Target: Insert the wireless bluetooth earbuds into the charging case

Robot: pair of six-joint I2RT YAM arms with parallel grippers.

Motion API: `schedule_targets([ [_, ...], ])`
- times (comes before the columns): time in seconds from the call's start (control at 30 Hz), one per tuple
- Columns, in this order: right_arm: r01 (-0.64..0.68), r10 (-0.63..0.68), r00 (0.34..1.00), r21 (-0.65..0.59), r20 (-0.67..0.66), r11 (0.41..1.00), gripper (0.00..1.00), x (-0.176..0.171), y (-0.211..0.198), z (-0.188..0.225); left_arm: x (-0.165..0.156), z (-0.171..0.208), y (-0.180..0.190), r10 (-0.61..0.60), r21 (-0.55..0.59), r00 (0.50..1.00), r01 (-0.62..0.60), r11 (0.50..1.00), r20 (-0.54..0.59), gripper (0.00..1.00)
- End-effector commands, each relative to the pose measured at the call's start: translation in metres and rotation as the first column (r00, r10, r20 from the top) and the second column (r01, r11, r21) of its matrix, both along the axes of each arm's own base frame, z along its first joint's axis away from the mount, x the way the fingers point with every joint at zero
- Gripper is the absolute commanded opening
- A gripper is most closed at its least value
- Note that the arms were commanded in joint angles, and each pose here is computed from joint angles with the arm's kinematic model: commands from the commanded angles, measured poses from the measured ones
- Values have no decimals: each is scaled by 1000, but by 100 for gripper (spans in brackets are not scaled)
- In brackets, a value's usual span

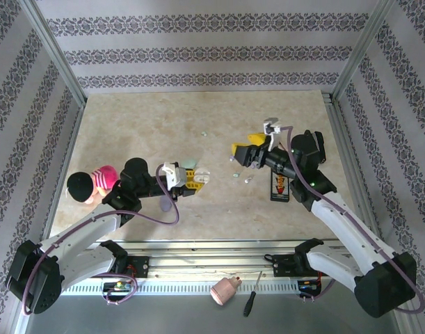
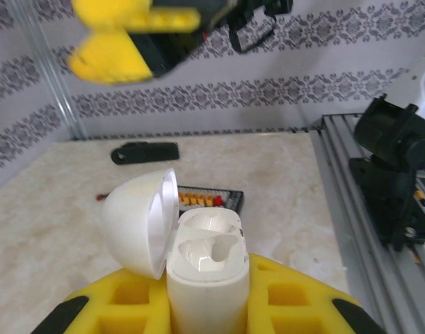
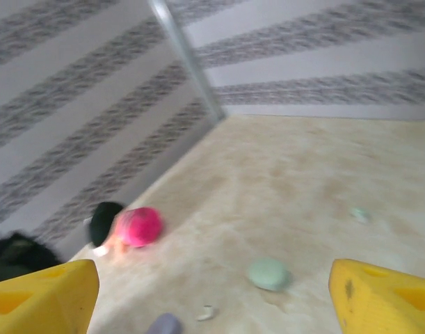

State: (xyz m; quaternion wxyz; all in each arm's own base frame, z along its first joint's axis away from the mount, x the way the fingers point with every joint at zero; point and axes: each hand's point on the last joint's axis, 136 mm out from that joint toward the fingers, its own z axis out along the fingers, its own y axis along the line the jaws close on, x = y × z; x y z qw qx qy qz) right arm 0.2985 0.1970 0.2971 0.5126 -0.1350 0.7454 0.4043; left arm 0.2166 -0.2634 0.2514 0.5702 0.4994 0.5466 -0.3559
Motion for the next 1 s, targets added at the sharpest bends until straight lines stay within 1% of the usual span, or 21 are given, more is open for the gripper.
schedule_targets([
  [0.0,202,-207,959,-43,-193,978,85,13,-41,-49,5,24,-1,52,-99,991,-40,994,123,0],
  [0.07,234,-247,934,-82,-257,969,85,13,-52,-70,7,28,2,76,-131,990,-60,990,122,0],
  [0.13,245,-286,909,-165,-302,955,85,12,-59,-91,5,28,0,58,-119,991,-43,992,121,0],
  [0.2,210,-299,886,-268,-355,940,85,8,-62,-112,0,25,-2,22,-93,993,-11,996,112,0],
  [0.3,146,-316,847,-386,-427,911,86,8,-64,-141,-8,16,-4,-28,-50,993,34,998,113,0],
  [0.4,85,-322,811,-447,-489,891,86,14,-59,-164,-12,3,-4,-45,-14,992,47,999,119,0],
  [0.43,64,-325,801,-469,-502,881,86,17,-56,-171,-13,2,-3,-41,-24,991,44,999,124,0],
  [0.5,12,-323,791,-515,-519,857,81,23,-48,-185,-12,-1,-2,-25,-44,992,31,999,126,0],
  [0.53,-14,-328,781,-540,-532,842,81,27,-45,-193,-12,-4,-1,-20,-42,992,25,999,128,0],
  [0.67,-91,-323,762,-586,-562,805,81,40,-35,-219,-12,-10,-1,-27,-14,991,29,999,134,0],
  [0.77,-131,-339,756,-636,-561,761,81,44,-28,-235,-9,-15,-1,-14,-15,992,16,1000,126,0],
  [0.97,-205,-317,726,-632,-610,747,83,42,-14,-264,-7,-17,-5,-24,-23,995,27,999,102,0],
])
